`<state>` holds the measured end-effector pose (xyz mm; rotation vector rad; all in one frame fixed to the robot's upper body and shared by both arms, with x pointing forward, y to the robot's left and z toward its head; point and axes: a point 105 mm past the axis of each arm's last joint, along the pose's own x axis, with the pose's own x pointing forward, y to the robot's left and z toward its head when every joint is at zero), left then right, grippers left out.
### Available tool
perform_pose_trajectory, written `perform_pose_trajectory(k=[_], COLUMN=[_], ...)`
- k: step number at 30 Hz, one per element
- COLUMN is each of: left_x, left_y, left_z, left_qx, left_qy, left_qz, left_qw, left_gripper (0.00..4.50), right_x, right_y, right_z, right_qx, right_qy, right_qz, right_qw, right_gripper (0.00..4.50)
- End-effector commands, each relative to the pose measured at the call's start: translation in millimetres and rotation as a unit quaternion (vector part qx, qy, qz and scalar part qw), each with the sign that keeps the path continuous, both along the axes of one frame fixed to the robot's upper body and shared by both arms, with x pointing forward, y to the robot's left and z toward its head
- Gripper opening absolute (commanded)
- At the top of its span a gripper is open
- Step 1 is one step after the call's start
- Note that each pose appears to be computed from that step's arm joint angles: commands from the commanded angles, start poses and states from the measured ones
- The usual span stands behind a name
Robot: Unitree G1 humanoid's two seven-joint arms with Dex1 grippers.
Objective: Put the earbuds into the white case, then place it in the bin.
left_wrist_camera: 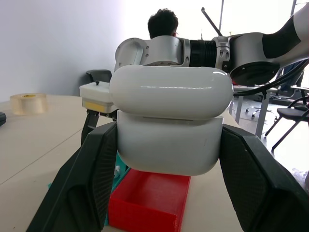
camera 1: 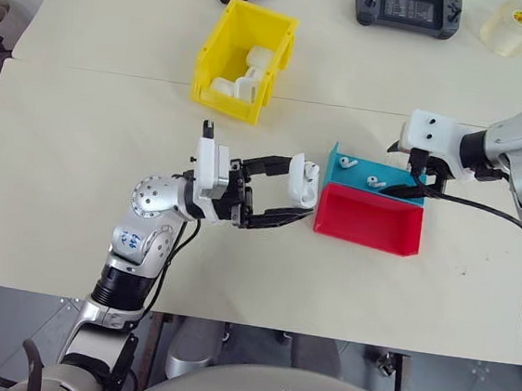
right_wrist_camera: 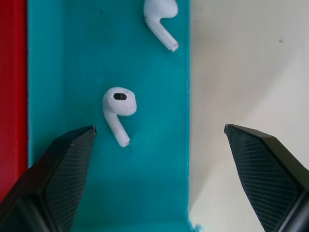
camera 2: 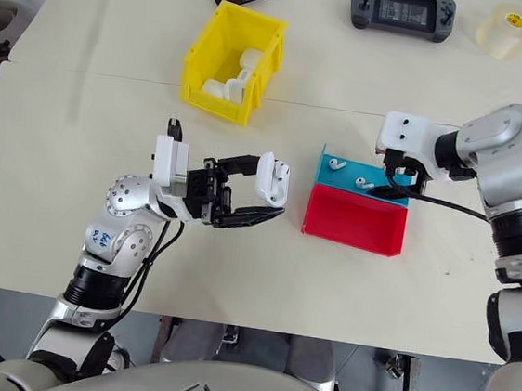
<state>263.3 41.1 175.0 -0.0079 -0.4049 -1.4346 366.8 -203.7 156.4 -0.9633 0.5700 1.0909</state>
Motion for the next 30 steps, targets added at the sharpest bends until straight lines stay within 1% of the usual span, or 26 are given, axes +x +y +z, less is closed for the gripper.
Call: perform_pose_trajectory(k=[1, 5, 6, 8, 12, 13, 19, 30], left_x=[-2.8, -2.9, -2.7, -1.8, -0.6, -0.6, -0.5, 0.3], left_y=[-1.0, -0.6, -0.6, -0.1, 0.2, 0.2, 0.1, 0.4], left_z=[9.9, 9.4, 9.5, 10.4, 10.8, 10.8, 10.6, 11.9], left_qx=[-0.011, -0.010, -0.009, -0.010, -0.009, -0.008, -0.008, -0.010], left_qy=[-0.025, -0.023, -0.024, -0.024, -0.026, -0.026, -0.025, -0.026], left_qz=[0.000, 0.002, 0.001, 0.002, 0.002, 0.002, 0.001, 0.003], left_qw=[1.000, 1.000, 1.000, 1.000, 1.000, 1.000, 1.000, 1.000], left_gripper=[2.78, 2.78, 2.78, 2.78, 2.78, 2.78, 2.78, 2.78], right_x=[1.7, -1.0, -2.0, -3.5, -7.0, -7.9, -9.4, -10.9], right_y=[4.3, 12.6, 13.7, 15.4, 13.4, 13.6, 14.3, 2.7], right_z=[6.1, 1.0, -1.0, -3.7, -7.1, -7.5, -9.4, -18.3], right_qx=[-0.010, -0.013, -0.017, -0.012, -0.019, -0.019, -0.018, -0.046], right_qy=[-0.009, 0.001, 0.004, 0.012, 0.025, 0.026, 0.023, 0.034], right_qz=[0.019, 0.033, 0.037, 0.035, 0.029, 0.030, 0.026, 0.011], right_qw=[1.000, 0.999, 0.999, 0.999, 0.999, 0.999, 0.999, 0.998], right_gripper=[4.48, 4.48, 4.31, 3.92, 2.59, 2.34, 2.34, 2.34])
